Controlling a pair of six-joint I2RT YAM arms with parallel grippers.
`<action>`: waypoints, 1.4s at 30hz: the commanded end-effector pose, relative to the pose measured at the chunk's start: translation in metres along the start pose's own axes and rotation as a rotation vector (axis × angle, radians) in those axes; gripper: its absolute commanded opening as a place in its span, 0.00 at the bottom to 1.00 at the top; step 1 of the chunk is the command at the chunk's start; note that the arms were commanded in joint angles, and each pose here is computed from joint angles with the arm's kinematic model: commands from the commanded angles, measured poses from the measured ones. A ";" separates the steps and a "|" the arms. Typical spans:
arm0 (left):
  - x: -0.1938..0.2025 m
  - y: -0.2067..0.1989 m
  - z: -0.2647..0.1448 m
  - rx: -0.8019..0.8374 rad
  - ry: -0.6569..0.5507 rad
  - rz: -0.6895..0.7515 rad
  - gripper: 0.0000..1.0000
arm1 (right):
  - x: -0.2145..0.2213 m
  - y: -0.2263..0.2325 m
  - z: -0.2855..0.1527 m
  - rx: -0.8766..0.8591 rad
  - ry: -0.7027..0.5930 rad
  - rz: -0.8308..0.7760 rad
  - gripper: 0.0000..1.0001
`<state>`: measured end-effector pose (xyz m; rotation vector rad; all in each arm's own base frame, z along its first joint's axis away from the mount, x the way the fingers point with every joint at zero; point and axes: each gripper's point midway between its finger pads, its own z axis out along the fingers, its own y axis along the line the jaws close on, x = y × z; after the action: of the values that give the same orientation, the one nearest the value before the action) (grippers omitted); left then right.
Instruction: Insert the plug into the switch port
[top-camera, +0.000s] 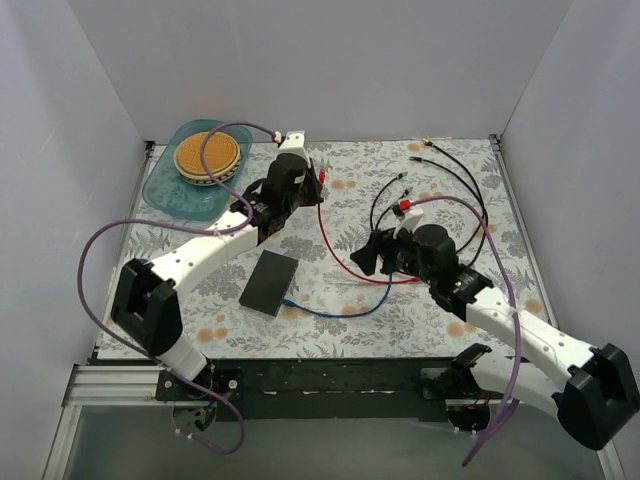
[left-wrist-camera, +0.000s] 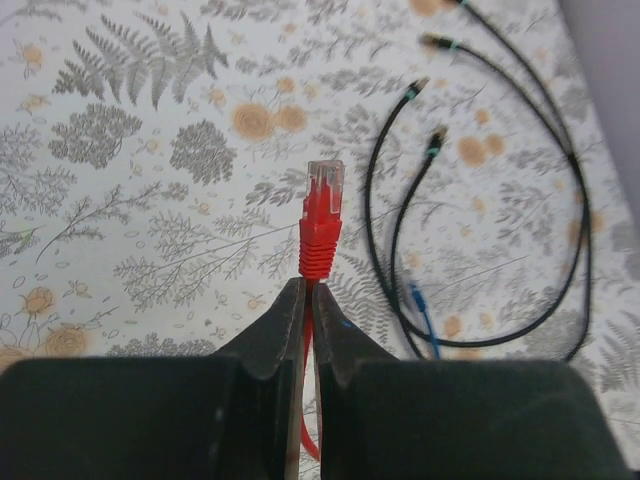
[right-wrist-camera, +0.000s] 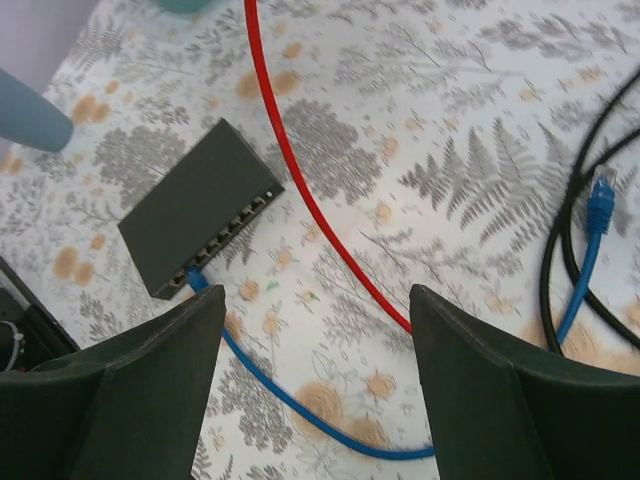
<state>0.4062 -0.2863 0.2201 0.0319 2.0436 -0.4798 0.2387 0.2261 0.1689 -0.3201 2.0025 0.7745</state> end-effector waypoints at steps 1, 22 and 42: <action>-0.050 -0.021 -0.050 0.102 -0.154 -0.117 0.00 | -0.083 0.058 0.019 -0.235 -0.202 -0.061 0.80; 0.007 0.024 -0.076 -0.008 -0.059 -0.153 0.52 | -0.045 -0.006 0.125 0.114 0.094 -0.036 0.78; 0.065 0.057 -0.106 -0.048 0.047 -0.156 0.83 | 0.019 -0.105 0.217 0.394 0.353 0.082 0.71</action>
<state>0.3035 -0.2128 0.1882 -0.1461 2.1227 -0.5209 0.4157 0.2866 0.0316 -0.2219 2.4878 0.3156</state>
